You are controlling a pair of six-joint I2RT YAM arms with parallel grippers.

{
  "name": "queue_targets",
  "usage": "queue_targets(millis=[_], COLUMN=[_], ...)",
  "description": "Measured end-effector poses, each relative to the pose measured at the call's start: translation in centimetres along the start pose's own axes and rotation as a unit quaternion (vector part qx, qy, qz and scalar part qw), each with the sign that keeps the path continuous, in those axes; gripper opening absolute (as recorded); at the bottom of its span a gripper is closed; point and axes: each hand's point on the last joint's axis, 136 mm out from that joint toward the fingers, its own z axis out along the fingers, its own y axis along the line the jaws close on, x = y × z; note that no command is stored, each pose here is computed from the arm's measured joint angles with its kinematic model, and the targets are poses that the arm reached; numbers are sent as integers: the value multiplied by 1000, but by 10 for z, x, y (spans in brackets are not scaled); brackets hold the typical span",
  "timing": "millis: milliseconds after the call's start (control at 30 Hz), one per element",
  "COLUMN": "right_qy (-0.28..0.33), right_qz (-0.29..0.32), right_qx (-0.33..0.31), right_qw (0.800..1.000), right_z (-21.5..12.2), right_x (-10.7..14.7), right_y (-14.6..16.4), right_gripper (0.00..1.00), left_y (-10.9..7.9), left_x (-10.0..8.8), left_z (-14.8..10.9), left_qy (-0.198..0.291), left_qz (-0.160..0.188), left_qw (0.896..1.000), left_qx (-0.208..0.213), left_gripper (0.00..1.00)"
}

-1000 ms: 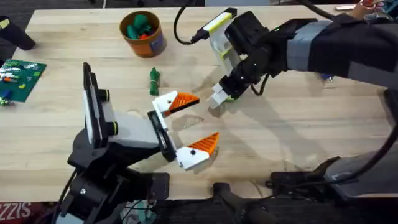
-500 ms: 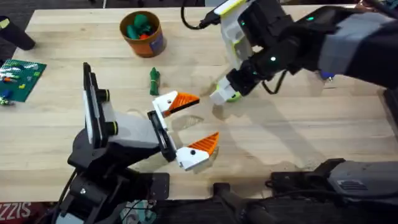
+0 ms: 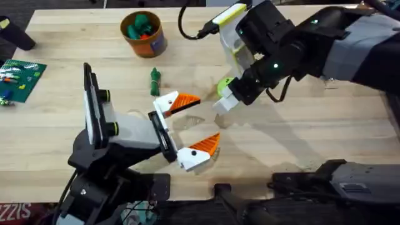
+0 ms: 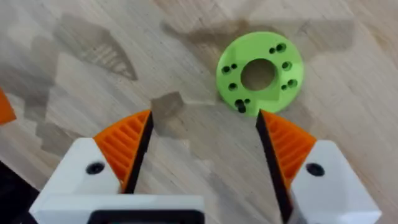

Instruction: Pick up the gripper from the table and insert it into the empty holder that is missing its gripper. Then pick up a screw, insert it into the mounting hole, and use the screwdriver to tighten it. Finally, clean up the table by picking up the vegetable and placing it into the bucket.

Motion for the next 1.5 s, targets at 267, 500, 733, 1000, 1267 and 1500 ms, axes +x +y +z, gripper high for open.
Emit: queue_targets(millis=[267,500,733,1000,1267,1500], right_qy=[9,64,65,62,65,66], right_qz=[3,9,9,8,8,8], right_qx=[5,19,19,21,28,42], right_qw=[1000,998,998,998,997,997], right_z=[5,33,39,45,47,48], right_x=[2,16,15,11,12,12], right_y=[-3,-12,-13,-14,-17,-22], right_gripper=[994,994,994,994,917,680], left_y=[0,0,0,0,0,0], left_x=[0,0,0,0,0,0], left_z=[0,0,0,0,0,0], left_qy=[0,0,0,0,0,0], left_qz=[0,0,0,0,0,0], left_qw=[1000,1000,1000,1000,1000,1000], left_qx=[0,0,0,0,0,0], left_gripper=[984,984,984,984,984,984])
